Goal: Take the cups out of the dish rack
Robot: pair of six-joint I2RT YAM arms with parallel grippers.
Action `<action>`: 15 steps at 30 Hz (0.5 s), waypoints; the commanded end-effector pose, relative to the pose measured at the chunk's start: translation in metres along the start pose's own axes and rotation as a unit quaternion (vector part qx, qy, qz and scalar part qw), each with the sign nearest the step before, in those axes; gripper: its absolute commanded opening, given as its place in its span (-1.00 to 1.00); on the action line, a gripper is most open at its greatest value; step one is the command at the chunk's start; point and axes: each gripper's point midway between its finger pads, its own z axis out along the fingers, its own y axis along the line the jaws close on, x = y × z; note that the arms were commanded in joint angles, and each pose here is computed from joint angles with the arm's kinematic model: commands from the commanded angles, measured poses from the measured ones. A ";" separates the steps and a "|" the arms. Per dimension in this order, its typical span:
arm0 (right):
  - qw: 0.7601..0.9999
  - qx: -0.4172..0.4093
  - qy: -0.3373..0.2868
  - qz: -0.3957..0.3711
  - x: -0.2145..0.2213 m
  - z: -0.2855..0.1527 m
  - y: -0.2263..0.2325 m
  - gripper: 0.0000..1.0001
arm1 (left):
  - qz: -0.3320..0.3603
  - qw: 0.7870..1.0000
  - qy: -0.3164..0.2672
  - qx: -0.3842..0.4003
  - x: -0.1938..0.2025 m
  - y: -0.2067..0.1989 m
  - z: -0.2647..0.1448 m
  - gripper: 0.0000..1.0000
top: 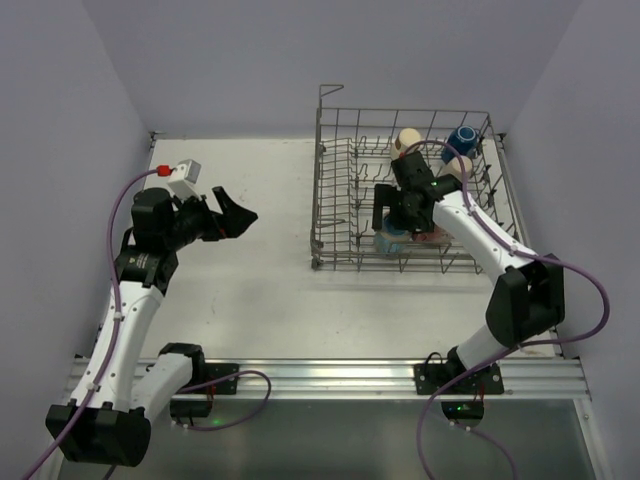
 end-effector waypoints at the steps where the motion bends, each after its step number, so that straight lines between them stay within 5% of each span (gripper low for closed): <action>1: 1.000 0.026 -0.001 0.005 0.002 0.008 -0.006 0.98 | 0.013 1.000 -0.007 0.012 -0.004 -0.002 0.002 0.98; 15: 0.998 0.063 0.012 0.006 0.005 0.024 -0.004 0.98 | 0.018 1.000 -0.004 0.011 -0.003 -0.001 0.002 0.98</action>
